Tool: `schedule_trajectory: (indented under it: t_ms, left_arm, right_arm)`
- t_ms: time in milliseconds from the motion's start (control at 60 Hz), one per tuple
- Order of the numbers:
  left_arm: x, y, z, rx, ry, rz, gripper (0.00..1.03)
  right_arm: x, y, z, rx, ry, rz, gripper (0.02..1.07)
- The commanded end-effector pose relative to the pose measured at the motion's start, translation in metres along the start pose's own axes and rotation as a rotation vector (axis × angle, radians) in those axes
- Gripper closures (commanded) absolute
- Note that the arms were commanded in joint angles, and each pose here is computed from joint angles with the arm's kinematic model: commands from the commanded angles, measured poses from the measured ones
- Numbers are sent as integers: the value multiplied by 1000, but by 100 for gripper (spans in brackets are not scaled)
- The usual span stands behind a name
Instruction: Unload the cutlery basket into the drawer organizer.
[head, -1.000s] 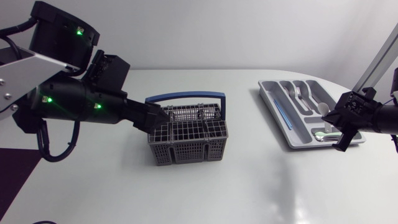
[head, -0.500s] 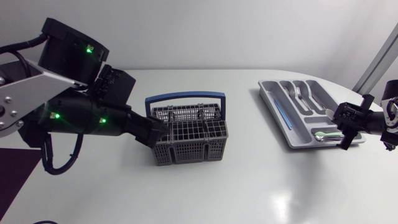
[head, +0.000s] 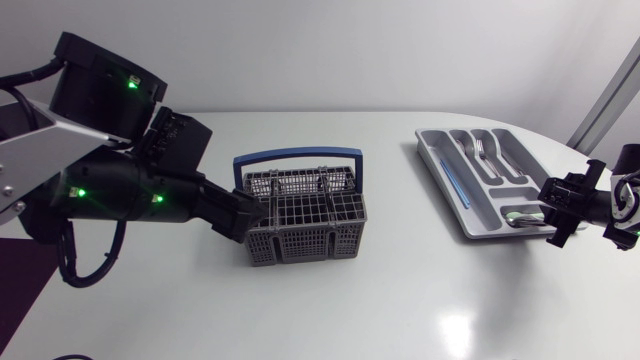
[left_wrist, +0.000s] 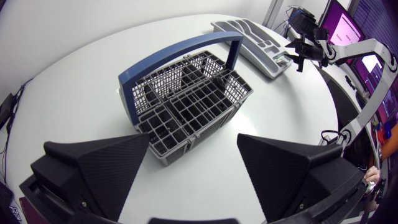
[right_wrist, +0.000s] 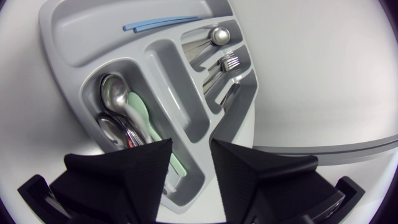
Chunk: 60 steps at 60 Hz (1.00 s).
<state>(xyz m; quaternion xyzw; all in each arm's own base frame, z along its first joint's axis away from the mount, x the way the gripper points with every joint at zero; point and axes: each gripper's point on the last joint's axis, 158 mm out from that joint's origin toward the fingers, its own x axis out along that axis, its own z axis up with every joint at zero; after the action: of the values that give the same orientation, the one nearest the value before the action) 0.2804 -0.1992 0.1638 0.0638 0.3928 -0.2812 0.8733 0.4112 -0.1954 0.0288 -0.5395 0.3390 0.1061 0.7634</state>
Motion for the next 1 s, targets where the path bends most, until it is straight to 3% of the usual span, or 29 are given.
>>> schedule_trajectory:
  t_ms: [0, 167, 700, 833, 983]
  left_arm:
    - [3, -1, -15, 26, 31, 3, 4]
    - [3, -3, -21, 32, 42, -2, 4]
    - [8, -3, -50, 50, 124, -2, 4]
    - [9, -4, -53, 53, 133, -5, 4]
    - [10, -3, -59, 51, 147, -4, 4]
  right_arm:
    - [-9, -1, -5, -13, 15, -13, 20]
    - [-34, -10, 5, 62, 0, -11, 12]
    - [-147, 59, 139, 335, -207, 421, 8]
    - [-171, 86, 173, 403, -204, 564, 8]
    - [-197, 99, 211, 486, -222, 672, 14]
